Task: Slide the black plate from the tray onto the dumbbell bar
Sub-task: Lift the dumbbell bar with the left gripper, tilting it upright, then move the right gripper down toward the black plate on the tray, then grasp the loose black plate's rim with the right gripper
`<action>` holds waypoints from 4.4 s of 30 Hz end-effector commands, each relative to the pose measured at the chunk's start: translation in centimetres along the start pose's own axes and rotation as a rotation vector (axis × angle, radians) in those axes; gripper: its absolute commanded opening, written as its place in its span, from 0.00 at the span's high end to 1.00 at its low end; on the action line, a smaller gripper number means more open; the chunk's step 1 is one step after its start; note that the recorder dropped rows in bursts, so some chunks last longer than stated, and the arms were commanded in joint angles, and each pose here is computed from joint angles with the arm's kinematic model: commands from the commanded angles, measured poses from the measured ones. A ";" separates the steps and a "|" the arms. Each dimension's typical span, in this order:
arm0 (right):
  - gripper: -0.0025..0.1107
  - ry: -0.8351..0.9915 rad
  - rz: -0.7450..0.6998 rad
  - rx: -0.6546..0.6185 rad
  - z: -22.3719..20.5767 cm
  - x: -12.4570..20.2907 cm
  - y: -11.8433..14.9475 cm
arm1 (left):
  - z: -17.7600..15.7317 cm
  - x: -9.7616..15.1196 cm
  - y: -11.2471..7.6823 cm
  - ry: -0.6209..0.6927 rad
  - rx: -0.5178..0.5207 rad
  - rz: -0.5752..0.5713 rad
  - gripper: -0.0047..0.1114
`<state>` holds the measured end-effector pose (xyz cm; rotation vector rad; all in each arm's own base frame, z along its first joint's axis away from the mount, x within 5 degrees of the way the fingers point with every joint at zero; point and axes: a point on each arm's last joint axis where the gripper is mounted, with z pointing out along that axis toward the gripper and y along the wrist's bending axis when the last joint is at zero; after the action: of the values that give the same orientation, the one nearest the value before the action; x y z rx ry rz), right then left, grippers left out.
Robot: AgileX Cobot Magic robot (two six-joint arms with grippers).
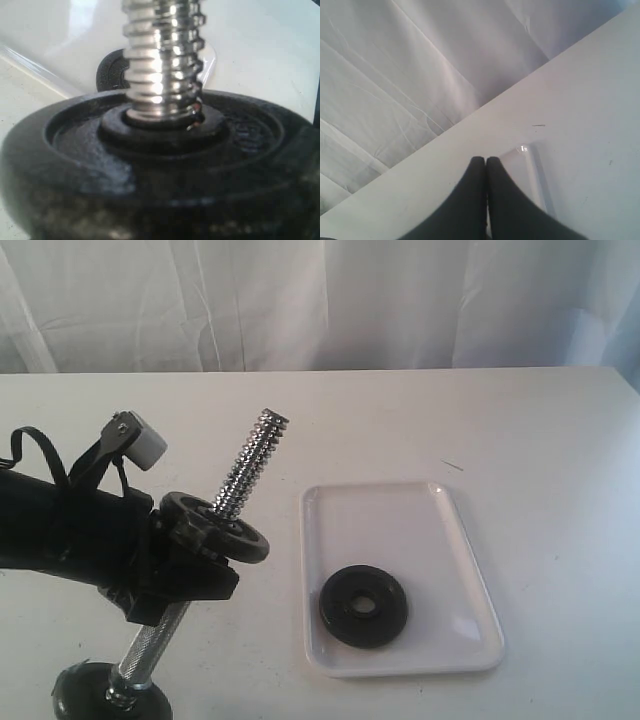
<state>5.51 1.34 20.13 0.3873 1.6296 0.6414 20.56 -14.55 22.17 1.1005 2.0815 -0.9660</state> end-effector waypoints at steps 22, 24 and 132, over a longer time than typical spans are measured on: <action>0.98 0.020 -0.026 -0.114 -1.1 -2.8 3.4 | -0.9 -1.5 -0.5 -0.098 -0.021 -0.042 0.96; 0.98 0.018 -0.128 -0.121 -0.9 -4.7 4.9 | -0.9 -1.5 -0.4 -0.098 -0.034 -0.046 0.96; 0.10 1.649 -1.185 -0.341 27.4 13.5 10.7 | -1.1 -1.5 1.0 -0.102 -0.195 -0.051 0.96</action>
<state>29.28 23.06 14.45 -1.6895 2.6136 0.1827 22.13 -13.46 21.57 0.9428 2.1575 -0.7218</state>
